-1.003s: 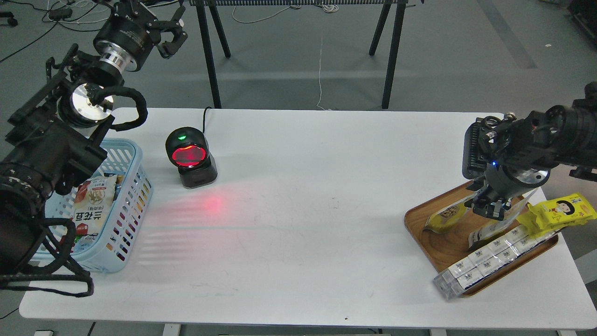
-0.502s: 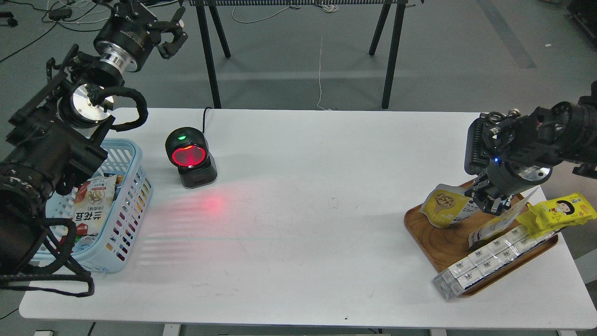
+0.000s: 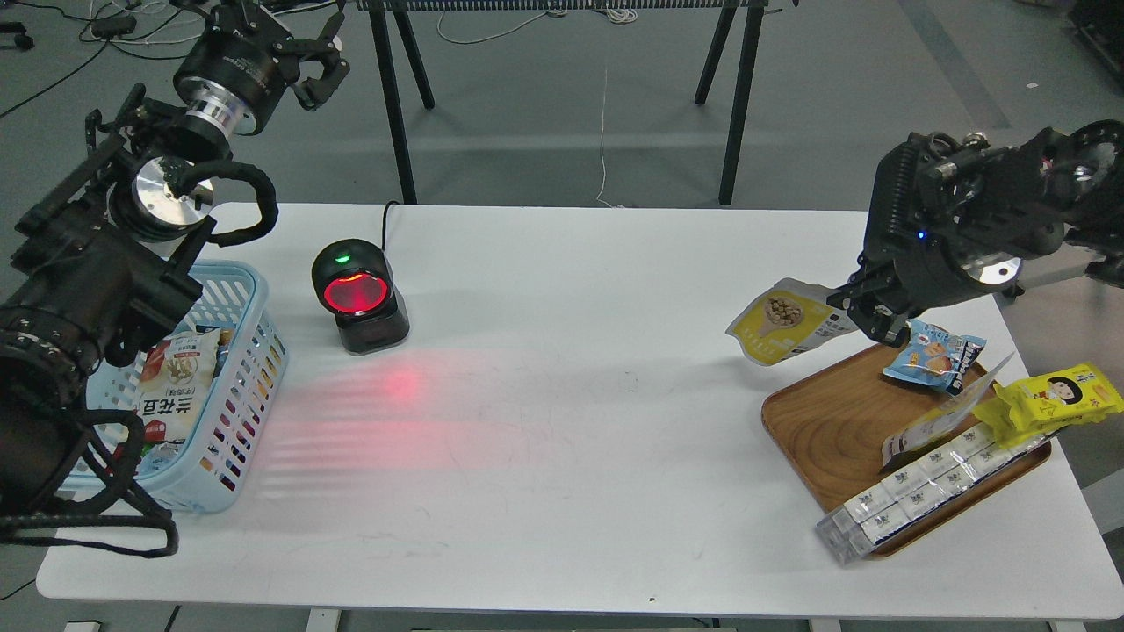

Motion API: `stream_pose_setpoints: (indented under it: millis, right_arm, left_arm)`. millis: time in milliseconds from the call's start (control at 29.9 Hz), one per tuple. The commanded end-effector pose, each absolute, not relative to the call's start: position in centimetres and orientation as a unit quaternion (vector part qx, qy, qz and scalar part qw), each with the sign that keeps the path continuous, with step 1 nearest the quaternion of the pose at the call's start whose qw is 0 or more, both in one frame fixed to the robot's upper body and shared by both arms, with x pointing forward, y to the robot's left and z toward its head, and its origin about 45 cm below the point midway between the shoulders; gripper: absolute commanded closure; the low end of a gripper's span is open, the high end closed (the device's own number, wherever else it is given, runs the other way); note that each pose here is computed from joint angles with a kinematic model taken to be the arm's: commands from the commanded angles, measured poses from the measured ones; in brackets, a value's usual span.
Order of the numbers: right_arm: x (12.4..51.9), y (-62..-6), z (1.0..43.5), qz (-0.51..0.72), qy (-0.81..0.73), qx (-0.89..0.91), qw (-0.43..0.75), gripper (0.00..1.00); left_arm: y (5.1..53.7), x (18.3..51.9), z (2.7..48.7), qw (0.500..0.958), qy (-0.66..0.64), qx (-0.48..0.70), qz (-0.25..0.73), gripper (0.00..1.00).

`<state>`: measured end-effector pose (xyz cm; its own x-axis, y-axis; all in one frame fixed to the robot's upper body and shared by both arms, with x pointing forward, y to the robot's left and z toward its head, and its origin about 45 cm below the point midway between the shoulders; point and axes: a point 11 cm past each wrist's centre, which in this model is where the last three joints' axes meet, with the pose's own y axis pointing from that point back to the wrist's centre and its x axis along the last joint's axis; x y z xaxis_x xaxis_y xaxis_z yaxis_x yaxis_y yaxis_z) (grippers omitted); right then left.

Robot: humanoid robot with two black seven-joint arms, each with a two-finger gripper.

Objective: Scan snack and place in basket
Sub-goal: 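Lift the yellow pouch and carry it toward the scanner with the right gripper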

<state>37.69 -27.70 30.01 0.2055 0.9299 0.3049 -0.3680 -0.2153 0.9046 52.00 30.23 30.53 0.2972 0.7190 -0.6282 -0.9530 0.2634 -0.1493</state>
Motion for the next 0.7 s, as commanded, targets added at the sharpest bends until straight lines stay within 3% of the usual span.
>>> stream_pose_setpoints:
  millis: [0, 669]
  right_arm:
    - [38.1, -24.9, 30.5, 0.586, 0.268, 0.534, 0.547, 0.99]
    - [37.0, -10.4, 27.8, 0.610, 0.329, 0.566, 0.446, 0.99]
  left_arm:
    - [30.0, 52.0, 30.6, 0.762, 0.226, -0.261, 0.548, 0.00]
    - [29.8, 52.0, 30.4, 0.763, 0.228, -0.261, 0.546, 0.00]
